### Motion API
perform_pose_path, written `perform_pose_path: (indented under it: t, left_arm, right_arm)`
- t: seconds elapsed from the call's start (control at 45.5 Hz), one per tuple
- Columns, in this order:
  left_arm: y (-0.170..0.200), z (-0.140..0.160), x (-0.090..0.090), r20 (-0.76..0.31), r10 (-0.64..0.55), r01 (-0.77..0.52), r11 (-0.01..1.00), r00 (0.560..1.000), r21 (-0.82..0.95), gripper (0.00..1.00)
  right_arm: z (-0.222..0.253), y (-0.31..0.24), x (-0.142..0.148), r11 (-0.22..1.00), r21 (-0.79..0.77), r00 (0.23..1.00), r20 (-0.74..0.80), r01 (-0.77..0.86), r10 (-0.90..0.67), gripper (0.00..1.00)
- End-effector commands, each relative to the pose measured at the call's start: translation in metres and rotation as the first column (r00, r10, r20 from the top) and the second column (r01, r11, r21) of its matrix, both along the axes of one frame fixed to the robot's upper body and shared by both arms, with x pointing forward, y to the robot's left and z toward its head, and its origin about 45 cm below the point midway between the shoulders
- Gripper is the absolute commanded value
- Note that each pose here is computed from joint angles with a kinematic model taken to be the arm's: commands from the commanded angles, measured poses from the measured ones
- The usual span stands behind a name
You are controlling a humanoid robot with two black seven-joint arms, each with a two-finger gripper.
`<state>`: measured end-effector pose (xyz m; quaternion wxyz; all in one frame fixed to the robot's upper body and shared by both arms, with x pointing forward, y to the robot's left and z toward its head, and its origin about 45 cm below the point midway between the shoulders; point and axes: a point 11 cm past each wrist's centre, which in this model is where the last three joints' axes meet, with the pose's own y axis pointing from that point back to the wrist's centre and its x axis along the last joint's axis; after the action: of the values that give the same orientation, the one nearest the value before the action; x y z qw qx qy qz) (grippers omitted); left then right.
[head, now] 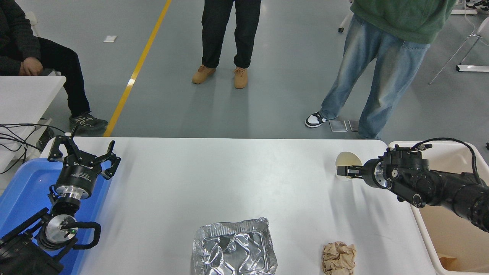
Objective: Clean the table surface
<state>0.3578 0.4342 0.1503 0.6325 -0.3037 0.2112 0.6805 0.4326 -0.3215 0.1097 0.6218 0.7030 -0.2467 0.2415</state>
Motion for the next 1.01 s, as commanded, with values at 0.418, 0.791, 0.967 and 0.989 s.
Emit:
perform_pose_path:
  t: [0.418,0.791,0.967,0.989]
  left_arm:
    - [0.0,0.0,0.0,0.0,0.0,0.0,1.0,1.0,0.0,0.99]
    - [0.0,0.0,0.0,0.0,0.0,0.0,1.0,1.0,0.0,0.99]
    - [0.0,0.0,0.0,0.0,0.0,0.0,1.0,1.0,0.0,0.99]
    - [0.0,0.0,0.0,0.0,0.001,-0.001,1.0,1.0,-0.001,0.99]
  right_arm:
    - [0.014,0.016,0.003,0.989,0.105,0.993,-0.05,-0.101,0.107,0.0]
    - [0.033,0.006,0.007,0.986,0.137,0.99,-0.097,-0.09,0.104,0.0]
    - [0.065,0.006,0.016,0.977,0.187,0.987,-0.102,-0.107,0.128,0.0]
    - [0.067,0.004,0.015,0.976,0.189,0.986,-0.104,-0.108,0.129,0.0]
